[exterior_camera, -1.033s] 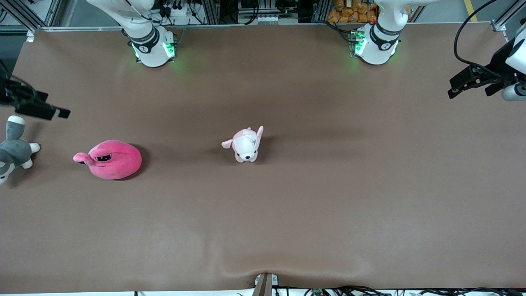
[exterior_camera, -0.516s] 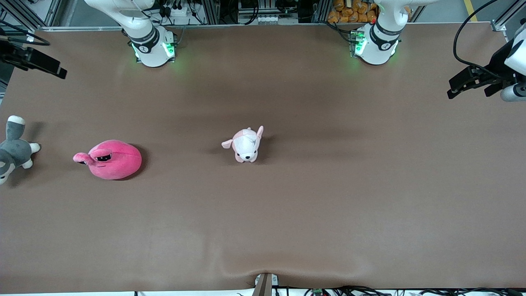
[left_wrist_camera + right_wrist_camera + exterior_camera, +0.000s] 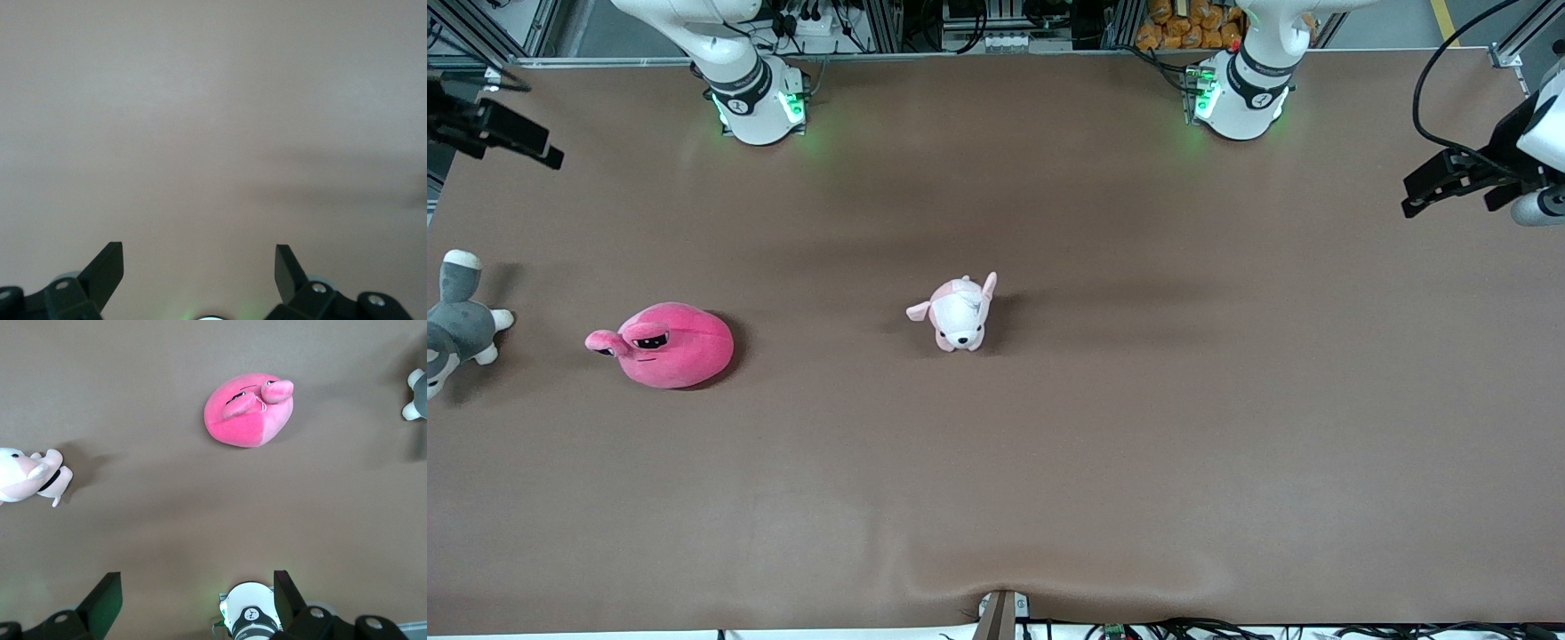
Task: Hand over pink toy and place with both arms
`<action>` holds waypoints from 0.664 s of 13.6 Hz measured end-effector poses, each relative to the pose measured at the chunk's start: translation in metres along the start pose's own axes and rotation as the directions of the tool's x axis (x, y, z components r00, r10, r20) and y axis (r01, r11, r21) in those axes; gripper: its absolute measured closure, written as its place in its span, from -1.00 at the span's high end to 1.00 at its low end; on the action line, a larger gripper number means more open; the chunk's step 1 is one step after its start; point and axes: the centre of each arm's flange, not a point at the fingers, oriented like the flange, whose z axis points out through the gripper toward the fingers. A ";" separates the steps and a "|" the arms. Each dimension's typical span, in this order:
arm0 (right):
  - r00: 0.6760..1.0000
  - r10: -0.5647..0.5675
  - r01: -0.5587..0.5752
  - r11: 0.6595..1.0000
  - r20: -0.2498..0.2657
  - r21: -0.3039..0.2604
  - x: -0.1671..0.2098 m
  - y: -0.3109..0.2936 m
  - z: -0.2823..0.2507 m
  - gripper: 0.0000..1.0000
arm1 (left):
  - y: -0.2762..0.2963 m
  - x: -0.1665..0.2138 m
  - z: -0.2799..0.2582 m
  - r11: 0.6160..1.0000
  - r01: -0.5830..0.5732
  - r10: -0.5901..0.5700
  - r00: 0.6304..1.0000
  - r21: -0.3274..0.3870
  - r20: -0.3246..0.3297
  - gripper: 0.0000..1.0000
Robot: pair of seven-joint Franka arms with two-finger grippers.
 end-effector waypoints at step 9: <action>0.997 -0.011 0.010 1.000 -0.076 -0.005 -0.011 -0.003 -0.024 1.00 | -0.004 0.000 -0.016 1.000 0.009 -0.009 1.000 -0.006 -0.028 1.00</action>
